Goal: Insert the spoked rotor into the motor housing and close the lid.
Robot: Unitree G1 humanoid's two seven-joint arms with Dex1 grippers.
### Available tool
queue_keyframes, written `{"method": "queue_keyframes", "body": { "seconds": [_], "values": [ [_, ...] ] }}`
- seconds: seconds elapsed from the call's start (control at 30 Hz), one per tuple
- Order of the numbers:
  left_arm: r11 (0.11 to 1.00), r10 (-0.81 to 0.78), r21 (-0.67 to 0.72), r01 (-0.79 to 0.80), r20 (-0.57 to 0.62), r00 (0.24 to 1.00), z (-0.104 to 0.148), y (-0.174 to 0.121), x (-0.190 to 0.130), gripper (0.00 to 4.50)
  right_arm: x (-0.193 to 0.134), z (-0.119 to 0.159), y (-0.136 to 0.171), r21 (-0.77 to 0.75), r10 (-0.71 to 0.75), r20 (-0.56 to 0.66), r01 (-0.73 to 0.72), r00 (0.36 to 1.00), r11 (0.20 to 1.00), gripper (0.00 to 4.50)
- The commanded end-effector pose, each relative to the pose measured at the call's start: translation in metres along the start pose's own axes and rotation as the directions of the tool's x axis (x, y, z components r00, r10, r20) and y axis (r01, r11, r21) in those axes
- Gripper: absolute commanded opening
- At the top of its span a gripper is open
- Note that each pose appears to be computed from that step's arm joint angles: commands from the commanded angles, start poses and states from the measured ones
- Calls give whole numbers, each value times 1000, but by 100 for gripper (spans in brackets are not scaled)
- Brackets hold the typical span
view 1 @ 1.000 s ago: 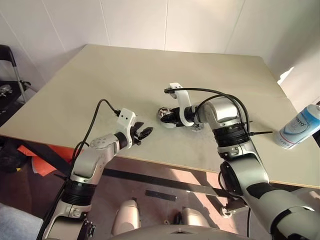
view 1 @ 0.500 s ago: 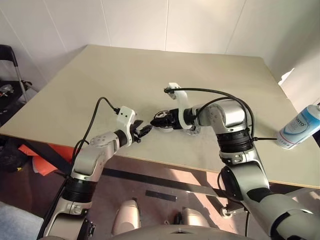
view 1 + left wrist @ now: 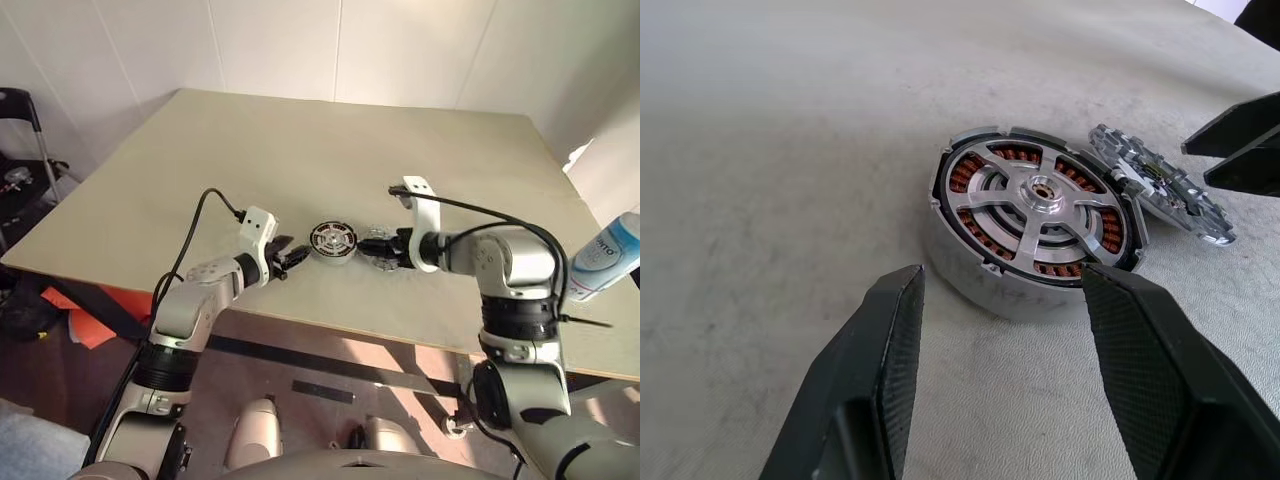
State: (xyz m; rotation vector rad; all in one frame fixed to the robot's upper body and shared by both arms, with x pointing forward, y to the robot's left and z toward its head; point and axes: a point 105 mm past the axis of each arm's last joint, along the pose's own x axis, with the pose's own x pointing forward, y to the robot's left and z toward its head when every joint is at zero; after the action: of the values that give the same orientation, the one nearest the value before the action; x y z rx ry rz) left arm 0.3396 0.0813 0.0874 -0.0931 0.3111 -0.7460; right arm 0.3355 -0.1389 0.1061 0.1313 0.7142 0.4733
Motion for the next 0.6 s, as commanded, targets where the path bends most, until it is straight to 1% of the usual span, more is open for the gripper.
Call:
{"method": "queue_keyframes", "body": {
  "seconds": [0.03,0.1,0.17,0.3,0.43,0.5,0.6],
  "values": [
    [999,-37,31,36,28,999,13,-5,3,265,-21,8,-1,41,-11,71,8,997,999,410],
    [998,-46,34,45,23,999,13,-5,5,265,-27,4,-7,89,-26,86,19,996,996,410],
    [998,-57,37,56,18,998,12,-6,7,265,-30,-2,-20,175,-52,103,33,993,984,410],
    [996,-75,40,75,9,997,11,-8,10,265,-32,-22,-41,346,-124,96,84,988,934,410],
    [995,-88,43,88,-2,996,8,-10,11,265,-28,-42,-43,468,-141,81,87,987,879,410],
    [995,-94,44,94,-9,996,7,-11,11,265,-27,-49,-41,498,-139,75,84,987,863,410],
    [994,-98,47,99,-21,995,4,-11,10,265,-26,-54,-30,525,-90,77,37,993,850,410]
  ]
}}
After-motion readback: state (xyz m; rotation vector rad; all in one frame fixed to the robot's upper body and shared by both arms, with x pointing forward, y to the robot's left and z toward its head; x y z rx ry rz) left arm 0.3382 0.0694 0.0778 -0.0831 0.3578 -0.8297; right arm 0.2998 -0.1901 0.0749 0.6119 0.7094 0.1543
